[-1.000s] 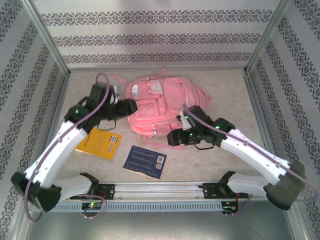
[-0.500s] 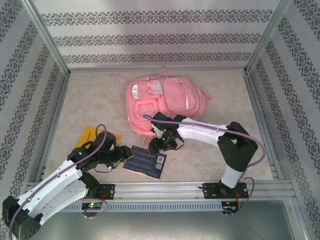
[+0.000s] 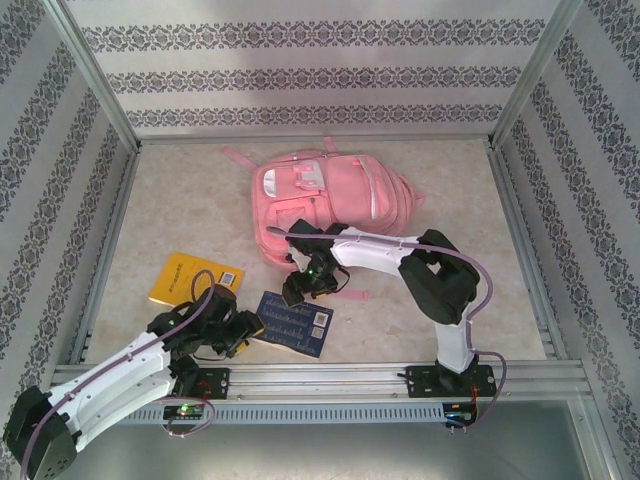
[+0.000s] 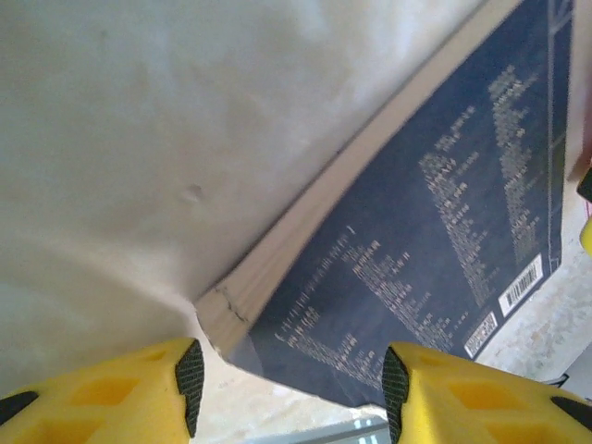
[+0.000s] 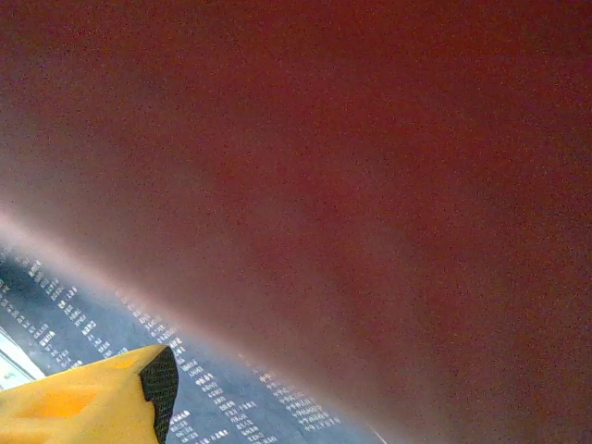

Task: Pack the student bag

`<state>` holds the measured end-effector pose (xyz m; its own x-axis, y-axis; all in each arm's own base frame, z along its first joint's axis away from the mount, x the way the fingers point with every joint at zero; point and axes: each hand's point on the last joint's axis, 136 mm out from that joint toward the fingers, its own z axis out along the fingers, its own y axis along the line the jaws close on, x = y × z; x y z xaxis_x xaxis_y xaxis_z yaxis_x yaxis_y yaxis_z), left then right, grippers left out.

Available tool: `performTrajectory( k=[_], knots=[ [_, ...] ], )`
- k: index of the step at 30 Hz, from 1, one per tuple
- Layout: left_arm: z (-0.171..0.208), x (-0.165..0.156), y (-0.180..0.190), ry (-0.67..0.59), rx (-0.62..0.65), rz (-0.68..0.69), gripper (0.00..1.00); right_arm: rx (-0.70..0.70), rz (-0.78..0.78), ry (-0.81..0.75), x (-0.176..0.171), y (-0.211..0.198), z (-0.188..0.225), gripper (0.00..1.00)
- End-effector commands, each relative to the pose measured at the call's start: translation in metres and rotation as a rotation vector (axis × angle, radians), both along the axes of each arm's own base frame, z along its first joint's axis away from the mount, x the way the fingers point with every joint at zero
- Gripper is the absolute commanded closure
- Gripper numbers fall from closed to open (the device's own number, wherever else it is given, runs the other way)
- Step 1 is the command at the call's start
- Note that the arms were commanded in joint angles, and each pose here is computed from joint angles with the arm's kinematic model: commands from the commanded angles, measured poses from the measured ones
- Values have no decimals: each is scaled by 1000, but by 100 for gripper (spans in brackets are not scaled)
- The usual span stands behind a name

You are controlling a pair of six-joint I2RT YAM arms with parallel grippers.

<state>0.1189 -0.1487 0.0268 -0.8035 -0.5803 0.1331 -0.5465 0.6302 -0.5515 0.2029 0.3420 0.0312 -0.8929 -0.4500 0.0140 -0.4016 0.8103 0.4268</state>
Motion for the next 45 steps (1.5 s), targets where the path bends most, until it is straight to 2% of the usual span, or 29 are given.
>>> performTrajectory(
  k=[1, 13, 18, 24, 27, 31, 34, 37, 45],
  knots=[
    [1, 12, -12, -38, -92, 55, 47, 13, 35, 19, 0, 7, -3, 29],
    [6, 54, -17, -169, -131, 199, 44, -14, -62, 0, 21, -9, -8, 30],
    [25, 80, -35, -217, -103, 132, 42, 6, -114, -42, 29, -22, -1, 30],
    [40, 115, -58, -219, -91, 11, 43, 2, -187, -76, 30, -43, -1, 30],
    [54, 132, -54, -239, -42, -34, 43, 15, -231, -75, 29, -52, -1, 30],
    [57, 146, -36, -235, -27, -3, 43, 58, -253, -30, 19, -55, -4, 30],
    [54, 145, -34, -220, -42, -19, 42, 92, -243, 8, 10, -51, -6, 30],
    [50, 138, -43, -190, -91, -51, 42, 67, -243, 6, 8, -57, -9, 30],
    [34, 96, -41, -93, -65, -82, 41, 36, -244, 23, 7, -68, -17, 30]
  ],
)
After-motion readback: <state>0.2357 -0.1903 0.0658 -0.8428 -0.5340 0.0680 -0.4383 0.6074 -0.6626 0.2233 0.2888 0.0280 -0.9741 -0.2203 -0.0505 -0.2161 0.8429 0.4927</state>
